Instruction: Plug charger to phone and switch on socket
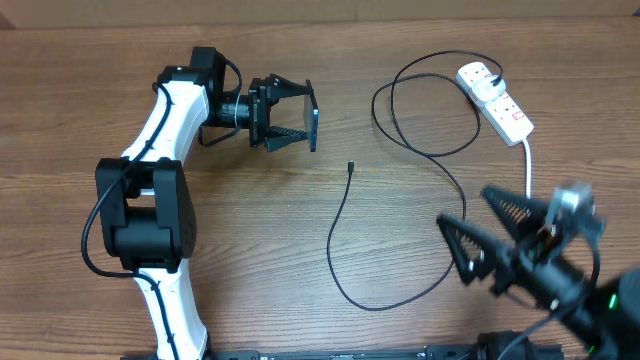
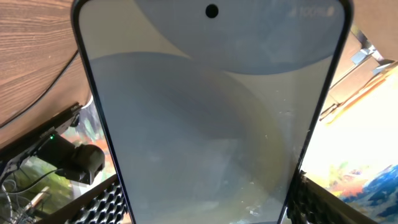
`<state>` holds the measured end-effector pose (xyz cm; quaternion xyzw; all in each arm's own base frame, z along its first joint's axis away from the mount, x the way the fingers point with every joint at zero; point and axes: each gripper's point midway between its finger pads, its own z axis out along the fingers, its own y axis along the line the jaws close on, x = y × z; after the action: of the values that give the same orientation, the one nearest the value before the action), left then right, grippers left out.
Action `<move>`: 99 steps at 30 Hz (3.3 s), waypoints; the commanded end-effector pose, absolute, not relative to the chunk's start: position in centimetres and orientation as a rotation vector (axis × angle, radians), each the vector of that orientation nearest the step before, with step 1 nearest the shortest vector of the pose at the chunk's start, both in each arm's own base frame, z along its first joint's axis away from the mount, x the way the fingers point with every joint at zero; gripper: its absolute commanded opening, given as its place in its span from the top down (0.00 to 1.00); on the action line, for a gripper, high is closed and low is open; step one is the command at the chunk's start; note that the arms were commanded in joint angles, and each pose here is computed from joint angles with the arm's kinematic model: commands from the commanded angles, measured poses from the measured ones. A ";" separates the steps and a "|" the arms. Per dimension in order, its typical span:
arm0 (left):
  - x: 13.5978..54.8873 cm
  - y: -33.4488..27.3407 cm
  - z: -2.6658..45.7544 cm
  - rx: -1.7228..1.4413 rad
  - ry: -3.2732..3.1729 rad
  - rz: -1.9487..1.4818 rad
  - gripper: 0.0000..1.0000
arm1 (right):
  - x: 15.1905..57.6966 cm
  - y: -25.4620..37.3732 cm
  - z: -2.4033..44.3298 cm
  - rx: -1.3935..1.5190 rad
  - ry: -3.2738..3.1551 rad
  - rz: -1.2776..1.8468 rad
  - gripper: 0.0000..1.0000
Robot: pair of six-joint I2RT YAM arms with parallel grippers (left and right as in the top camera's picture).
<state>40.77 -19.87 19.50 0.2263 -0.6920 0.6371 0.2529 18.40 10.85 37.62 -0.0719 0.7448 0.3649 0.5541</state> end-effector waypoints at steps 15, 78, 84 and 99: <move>41.2 -19.9 20.2 0.618 -1.877 1.731 0.26 | 28.0 18.8 31.4 -0.069 2.268 0.955 0.04; 40.8 -21.4 19.3 0.583 -1.944 1.686 0.26 | 35.7 28.0 21.4 0.096 2.404 0.333 0.55; 40.7 -21.6 19.3 0.579 -1.944 1.684 0.26 | 35.9 28.2 20.4 0.066 2.420 0.305 0.57; 40.7 -21.6 19.2 0.577 -1.952 1.683 0.26 | 36.8 28.4 20.5 0.019 2.380 0.272 0.60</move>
<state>40.46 -21.13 17.98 0.2361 -0.7206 0.5997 0.2557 36.61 28.43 20.52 0.0211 0.9271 0.1161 0.3557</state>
